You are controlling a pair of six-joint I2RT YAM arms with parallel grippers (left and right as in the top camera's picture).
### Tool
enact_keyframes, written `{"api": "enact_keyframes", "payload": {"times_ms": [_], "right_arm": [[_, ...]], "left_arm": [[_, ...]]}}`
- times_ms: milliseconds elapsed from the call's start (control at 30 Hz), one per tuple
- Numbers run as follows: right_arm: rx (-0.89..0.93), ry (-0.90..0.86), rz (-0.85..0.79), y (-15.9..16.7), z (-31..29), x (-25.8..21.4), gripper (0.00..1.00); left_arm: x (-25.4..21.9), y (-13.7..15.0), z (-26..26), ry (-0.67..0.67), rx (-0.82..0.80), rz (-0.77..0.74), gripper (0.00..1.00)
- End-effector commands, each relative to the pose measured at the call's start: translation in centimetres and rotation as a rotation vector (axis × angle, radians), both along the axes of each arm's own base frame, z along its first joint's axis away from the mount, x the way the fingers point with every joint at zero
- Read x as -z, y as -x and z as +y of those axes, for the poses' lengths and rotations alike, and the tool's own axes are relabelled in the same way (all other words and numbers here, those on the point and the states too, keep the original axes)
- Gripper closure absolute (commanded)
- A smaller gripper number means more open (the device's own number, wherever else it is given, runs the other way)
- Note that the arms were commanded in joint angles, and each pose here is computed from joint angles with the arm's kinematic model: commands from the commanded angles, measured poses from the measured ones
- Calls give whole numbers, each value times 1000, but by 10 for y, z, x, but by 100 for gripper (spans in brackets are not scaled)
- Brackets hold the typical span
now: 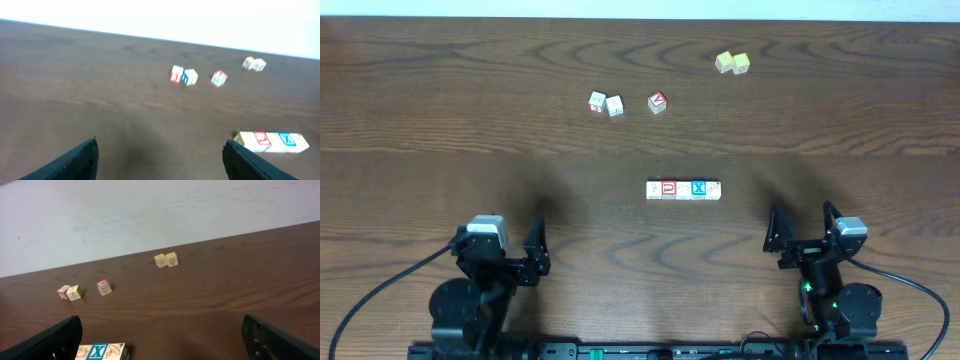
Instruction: Lift 5 blocks
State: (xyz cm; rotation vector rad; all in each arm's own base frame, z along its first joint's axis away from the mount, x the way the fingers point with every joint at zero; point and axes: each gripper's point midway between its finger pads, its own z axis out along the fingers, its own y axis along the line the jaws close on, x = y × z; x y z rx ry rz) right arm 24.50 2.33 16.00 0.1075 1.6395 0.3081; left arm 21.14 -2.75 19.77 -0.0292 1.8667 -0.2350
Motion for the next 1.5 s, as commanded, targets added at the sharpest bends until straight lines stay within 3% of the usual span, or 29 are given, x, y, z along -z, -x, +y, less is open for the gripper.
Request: {"api": "enact_keyframes", "payload": {"times_ms": [0, 667, 933, 1100, 1467], "right_arm": [[16, 12, -2, 0, -4, 1, 1], [16, 12, -2, 0, -4, 1, 1], [16, 13, -2, 0, -4, 1, 1], [16, 12, -2, 0, -4, 1, 1], [16, 12, -2, 0, -4, 1, 1]], "left_arm": [[7, -2, 2, -35, 5, -50, 20], [11, -31, -9, -20, 72, -338, 20], [19, -32, -6, -21, 56, -314, 20], [57, -31, 1, -26, 14, -158, 20], [56, -31, 1, -26, 14, -162, 20]]}}
